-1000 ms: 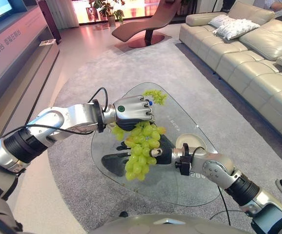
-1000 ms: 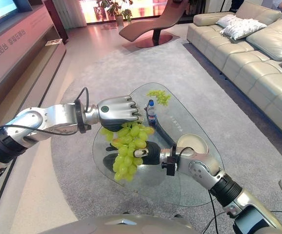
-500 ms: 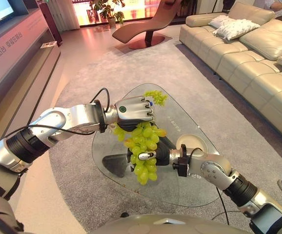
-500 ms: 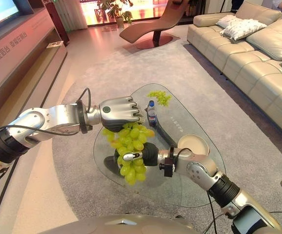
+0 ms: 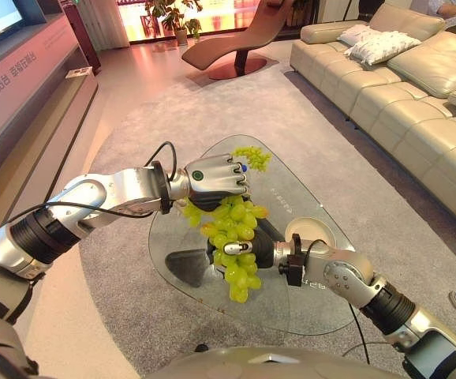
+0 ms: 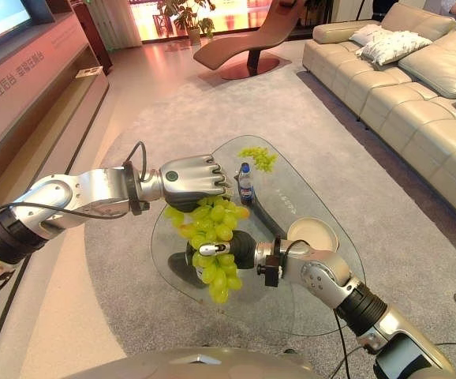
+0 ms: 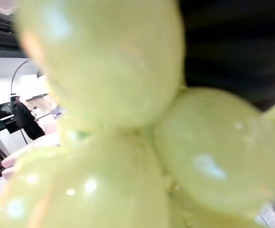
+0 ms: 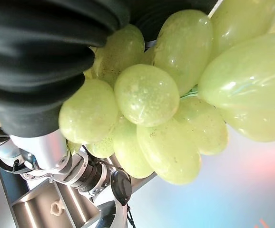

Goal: Pick up fruits into the plate

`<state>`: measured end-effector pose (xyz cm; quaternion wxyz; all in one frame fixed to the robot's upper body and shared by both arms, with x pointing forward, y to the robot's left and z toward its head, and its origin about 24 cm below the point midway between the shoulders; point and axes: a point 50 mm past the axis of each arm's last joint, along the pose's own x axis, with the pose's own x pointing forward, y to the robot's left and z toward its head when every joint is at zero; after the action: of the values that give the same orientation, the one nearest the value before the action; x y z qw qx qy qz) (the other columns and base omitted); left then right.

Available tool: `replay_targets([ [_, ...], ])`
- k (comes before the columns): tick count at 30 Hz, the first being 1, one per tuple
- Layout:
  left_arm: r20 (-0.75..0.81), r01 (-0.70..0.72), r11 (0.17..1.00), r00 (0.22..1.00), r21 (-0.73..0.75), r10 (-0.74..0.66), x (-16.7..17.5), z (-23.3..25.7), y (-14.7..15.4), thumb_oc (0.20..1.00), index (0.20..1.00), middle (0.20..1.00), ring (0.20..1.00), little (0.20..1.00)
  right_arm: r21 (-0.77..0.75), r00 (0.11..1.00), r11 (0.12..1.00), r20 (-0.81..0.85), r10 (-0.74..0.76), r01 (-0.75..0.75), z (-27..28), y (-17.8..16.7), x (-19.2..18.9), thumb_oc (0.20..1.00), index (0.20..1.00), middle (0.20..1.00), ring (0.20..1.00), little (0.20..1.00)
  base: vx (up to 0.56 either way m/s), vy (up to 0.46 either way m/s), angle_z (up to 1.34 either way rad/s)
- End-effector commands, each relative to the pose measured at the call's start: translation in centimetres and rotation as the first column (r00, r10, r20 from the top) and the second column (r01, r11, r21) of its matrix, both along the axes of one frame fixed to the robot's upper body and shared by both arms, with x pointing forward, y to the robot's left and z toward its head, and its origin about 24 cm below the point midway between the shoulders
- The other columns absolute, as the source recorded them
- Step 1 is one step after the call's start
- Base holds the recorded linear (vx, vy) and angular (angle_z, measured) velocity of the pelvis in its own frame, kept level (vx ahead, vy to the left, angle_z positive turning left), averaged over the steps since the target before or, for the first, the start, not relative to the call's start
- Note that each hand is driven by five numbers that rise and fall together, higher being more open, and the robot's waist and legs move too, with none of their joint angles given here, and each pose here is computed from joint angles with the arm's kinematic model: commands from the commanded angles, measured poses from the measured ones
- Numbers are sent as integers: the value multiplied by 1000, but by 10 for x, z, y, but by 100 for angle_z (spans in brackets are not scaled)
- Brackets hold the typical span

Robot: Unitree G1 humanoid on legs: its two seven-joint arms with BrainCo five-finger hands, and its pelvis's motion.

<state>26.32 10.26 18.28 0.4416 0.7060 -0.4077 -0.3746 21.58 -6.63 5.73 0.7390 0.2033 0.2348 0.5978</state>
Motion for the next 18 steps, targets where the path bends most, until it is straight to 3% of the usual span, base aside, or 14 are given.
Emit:
replay_targets([
  [1,89,39,992,996,-118,-28,7,38,-11,1000,1000,1000,1000,1000,225,993,974,115,16,-41,44,24,6,200,200,200,200,200,0,0,0],
  [9,29,-41,988,999,-150,45,11,30,8,1000,1000,1000,1000,1000,226,986,970,119,-119,90,42,0,17,200,200,200,200,200,0,0,0],
  [18,-206,-353,872,932,-339,298,14,-5,70,1000,1000,1000,1000,1000,202,916,910,105,-387,361,15,-61,25,200,200,200,200,200,11,0,0],
])
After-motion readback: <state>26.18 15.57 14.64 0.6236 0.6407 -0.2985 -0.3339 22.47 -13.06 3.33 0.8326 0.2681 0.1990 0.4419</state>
